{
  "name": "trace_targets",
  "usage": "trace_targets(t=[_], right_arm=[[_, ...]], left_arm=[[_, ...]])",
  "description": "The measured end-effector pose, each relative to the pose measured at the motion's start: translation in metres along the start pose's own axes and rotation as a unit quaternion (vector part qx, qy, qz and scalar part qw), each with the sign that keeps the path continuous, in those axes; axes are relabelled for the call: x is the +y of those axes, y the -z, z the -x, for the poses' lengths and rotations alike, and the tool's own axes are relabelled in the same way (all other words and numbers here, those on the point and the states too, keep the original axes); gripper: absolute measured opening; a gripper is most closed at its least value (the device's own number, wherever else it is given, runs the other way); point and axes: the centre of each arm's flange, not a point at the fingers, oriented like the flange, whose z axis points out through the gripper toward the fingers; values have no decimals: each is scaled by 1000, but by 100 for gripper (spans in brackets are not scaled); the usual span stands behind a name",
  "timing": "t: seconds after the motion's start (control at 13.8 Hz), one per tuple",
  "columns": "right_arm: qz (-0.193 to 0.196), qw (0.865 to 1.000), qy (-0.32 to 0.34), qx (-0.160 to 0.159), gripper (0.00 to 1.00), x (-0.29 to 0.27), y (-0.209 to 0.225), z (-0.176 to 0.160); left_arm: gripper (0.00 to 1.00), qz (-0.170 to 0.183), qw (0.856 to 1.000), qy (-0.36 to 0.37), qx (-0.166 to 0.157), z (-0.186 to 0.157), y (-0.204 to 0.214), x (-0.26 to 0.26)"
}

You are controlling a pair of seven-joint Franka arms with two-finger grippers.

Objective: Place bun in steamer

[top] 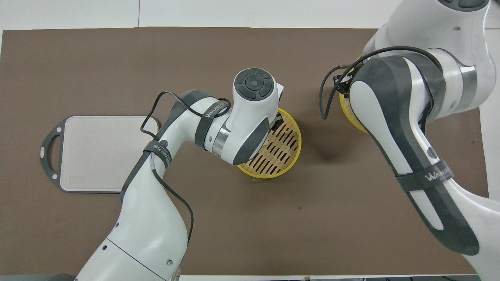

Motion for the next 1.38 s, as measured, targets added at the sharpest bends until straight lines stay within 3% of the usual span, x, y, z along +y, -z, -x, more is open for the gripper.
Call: trace_targets(t=[0.36, 0.73, 0.87, 1.09, 1.38], right_arm=[[0, 1000, 0, 0, 9, 0, 0, 0], [0, 1000, -3, 0, 9, 3, 0, 0], [-1, 1000, -10, 0, 9, 2, -1, 0], [-5, 999, -44, 6, 9, -14, 0, 1], [-29, 994, -109, 6, 9, -115, -8, 21]], left_arm=[[42, -4, 1000, -17, -2, 25, -20, 7], [99, 1, 1000, -9, 6, 17, -6, 0], [100, 11, 1000, 7, 14, 2, 26, -15], [100, 21, 998, 65, 14, -45, 111, -88], [100, 19, 992, 122, 34, -100, 174, -191]])
